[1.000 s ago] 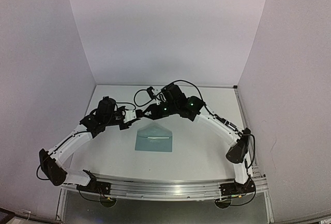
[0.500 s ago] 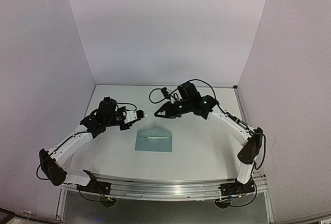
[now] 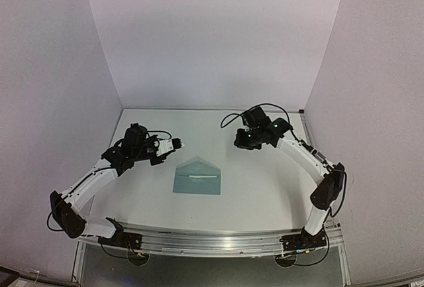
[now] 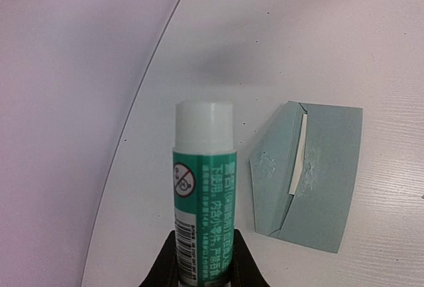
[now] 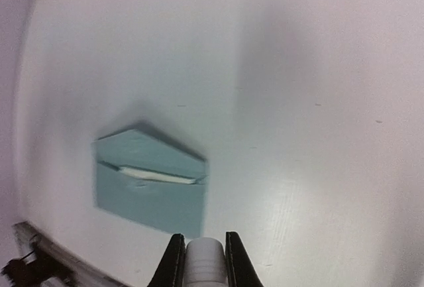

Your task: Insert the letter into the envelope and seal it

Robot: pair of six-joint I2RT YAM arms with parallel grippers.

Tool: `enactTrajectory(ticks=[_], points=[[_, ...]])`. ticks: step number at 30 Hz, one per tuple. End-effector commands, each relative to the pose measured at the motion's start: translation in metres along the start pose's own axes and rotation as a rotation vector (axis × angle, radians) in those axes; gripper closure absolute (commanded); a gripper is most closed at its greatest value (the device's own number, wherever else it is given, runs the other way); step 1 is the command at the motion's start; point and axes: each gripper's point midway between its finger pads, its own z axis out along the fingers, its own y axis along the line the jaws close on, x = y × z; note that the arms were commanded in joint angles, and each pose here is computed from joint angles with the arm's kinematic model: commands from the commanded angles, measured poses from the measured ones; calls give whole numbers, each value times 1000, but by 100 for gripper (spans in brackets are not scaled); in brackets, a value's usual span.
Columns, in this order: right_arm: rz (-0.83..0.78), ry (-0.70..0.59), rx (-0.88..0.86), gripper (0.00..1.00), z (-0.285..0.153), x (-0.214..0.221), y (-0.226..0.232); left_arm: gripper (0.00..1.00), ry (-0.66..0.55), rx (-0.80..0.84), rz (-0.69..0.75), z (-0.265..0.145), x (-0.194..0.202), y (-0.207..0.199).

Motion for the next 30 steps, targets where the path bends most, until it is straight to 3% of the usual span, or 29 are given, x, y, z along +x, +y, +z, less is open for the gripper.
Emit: enactTrajectory(ticks=[1,11,21,27,30], points=[[-78,148,570,100,63,43,-122,100,-16,-26,3,-10,-6,4],[12,203,471,100,147,48,-143,100,-17,-28,-16,-12,-7,4],[79,272,424,99,176,62,-155,100,-20,-30,-8,-12,-7,4],[93,284,412,68,175,65,-155,100,-22,-33,-4,-14,-8,4],[87,268,408,62,171,60,-152,100,-22,-32,-3,-14,-8,4]])
